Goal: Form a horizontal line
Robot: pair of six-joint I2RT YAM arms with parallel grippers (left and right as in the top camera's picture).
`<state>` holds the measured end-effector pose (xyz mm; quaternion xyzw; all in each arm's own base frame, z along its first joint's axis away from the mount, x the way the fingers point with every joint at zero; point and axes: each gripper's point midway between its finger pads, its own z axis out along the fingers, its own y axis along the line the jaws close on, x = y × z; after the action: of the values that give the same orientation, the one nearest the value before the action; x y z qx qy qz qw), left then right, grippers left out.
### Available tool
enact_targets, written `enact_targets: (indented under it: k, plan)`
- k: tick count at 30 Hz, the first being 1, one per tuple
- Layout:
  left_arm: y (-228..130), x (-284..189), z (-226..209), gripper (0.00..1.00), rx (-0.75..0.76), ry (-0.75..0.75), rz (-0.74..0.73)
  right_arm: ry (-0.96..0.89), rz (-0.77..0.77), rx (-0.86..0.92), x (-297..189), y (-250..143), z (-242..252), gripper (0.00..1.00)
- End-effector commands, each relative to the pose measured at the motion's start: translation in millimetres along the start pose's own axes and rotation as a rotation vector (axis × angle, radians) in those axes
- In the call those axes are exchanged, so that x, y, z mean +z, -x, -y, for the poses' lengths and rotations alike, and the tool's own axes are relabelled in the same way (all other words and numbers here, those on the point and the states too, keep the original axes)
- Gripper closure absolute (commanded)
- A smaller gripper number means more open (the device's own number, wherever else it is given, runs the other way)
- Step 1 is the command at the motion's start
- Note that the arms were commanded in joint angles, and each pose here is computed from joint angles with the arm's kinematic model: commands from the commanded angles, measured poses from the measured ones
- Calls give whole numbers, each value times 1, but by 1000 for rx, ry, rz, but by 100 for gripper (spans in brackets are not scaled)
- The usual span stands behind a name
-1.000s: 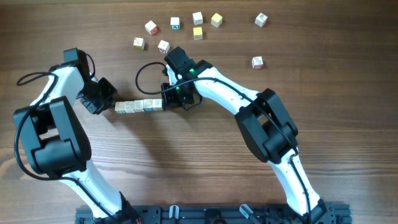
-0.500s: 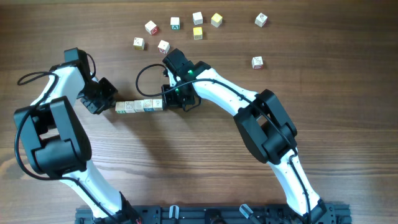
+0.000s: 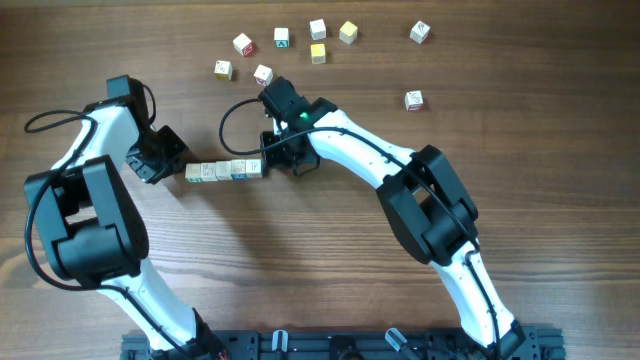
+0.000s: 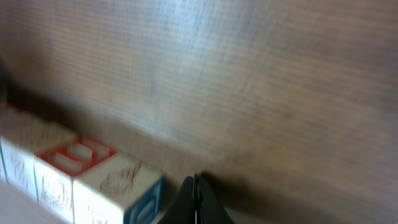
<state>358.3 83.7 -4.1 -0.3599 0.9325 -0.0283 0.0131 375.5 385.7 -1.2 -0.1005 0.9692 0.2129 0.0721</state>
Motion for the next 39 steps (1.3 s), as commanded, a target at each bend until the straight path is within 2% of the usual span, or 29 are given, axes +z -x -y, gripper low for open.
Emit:
enact_targets:
  k: [1, 7, 12, 26, 39]
  plan:
    - [-1, 15, -29, 96, -29, 114, -2, -100, 126, 9, 2, 33, 33, 95]
    - [6, 14, -42, 96, -115, 112, 4, 59, 253, -102, -10, 72, -1, 95]
    - [9, 14, -48, 96, -147, 112, 5, 202, 252, -148, -13, 71, -35, 95]
    - [9, 14, -49, 96, -147, 112, 5, 249, 231, -196, -6, 49, -73, 95]
    - [7, 14, -49, 96, -147, 115, -2, 250, 211, -227, 0, 34, -88, 95]
